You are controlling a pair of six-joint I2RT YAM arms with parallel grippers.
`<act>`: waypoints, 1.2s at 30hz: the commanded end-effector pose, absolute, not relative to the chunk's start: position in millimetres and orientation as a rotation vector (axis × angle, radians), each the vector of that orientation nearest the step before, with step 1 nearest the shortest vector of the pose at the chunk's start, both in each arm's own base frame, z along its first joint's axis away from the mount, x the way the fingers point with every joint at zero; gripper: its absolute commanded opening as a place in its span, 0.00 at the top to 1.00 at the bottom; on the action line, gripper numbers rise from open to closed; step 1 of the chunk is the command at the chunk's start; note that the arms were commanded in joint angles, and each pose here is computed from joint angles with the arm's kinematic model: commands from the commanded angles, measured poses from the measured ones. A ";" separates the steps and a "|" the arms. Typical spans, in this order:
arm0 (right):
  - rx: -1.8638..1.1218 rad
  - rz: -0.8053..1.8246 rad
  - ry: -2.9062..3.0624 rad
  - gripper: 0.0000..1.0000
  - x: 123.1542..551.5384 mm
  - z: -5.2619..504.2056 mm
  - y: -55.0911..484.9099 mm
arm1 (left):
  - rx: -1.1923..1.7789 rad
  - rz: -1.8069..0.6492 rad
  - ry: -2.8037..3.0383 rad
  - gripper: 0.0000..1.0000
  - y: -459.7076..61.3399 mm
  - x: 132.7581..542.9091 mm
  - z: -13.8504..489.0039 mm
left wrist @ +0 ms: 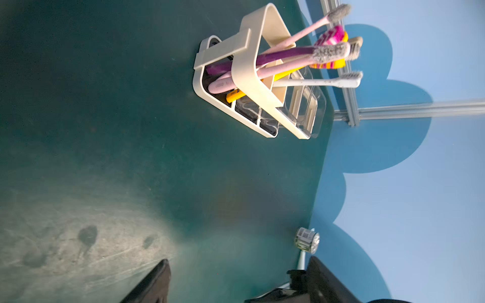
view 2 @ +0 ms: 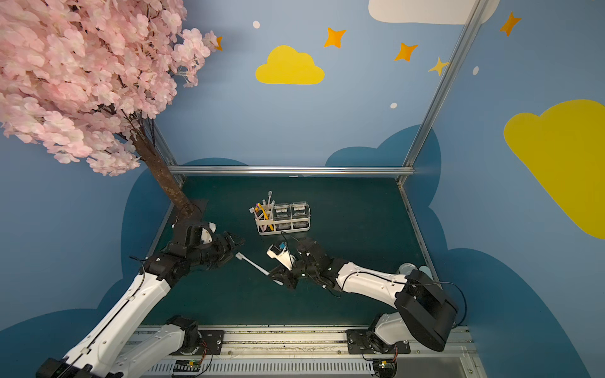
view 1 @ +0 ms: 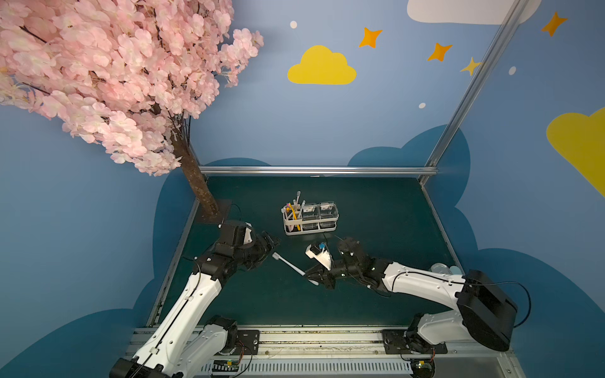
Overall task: Place the toothbrush into the toothbrush holder
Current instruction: Pick up the toothbrush from the toothbrush holder.
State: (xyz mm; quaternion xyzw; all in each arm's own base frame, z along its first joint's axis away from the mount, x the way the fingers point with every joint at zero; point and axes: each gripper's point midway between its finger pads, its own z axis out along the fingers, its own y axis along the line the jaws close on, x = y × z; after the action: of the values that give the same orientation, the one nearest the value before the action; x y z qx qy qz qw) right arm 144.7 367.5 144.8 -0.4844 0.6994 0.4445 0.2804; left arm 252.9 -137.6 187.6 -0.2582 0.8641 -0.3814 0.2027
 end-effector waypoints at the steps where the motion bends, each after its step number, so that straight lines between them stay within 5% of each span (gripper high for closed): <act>1: -1.339 1.226 1.802 1.00 135.8 153.4 373.0 | -0.772 -1.161 2.365 0.28 -145.2 255.5 196.3; 4: -1.343 1.217 1.808 1.00 136.5 151.8 374.0 | -0.767 -1.217 2.362 0.43 -152.7 254.4 196.9; 10: -1.340 1.190 1.830 1.00 140.2 147.3 375.7 | -0.760 -1.238 2.392 0.55 -158.8 247.9 193.6; 29: -1.285 1.115 1.832 1.00 154.1 154.5 375.1 | -0.696 -1.256 2.486 0.62 -165.4 233.4 191.2; 36: -1.289 1.132 1.822 1.00 152.5 156.9 376.0 | -0.674 -1.237 2.506 0.75 -165.3 233.0 190.3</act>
State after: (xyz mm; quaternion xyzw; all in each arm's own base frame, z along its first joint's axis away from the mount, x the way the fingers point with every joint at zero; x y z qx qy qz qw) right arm 150.5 370.5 136.7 -0.4873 0.7067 0.4202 0.2942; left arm 234.8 -162.7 182.8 -0.2484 0.8597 -0.4258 0.1342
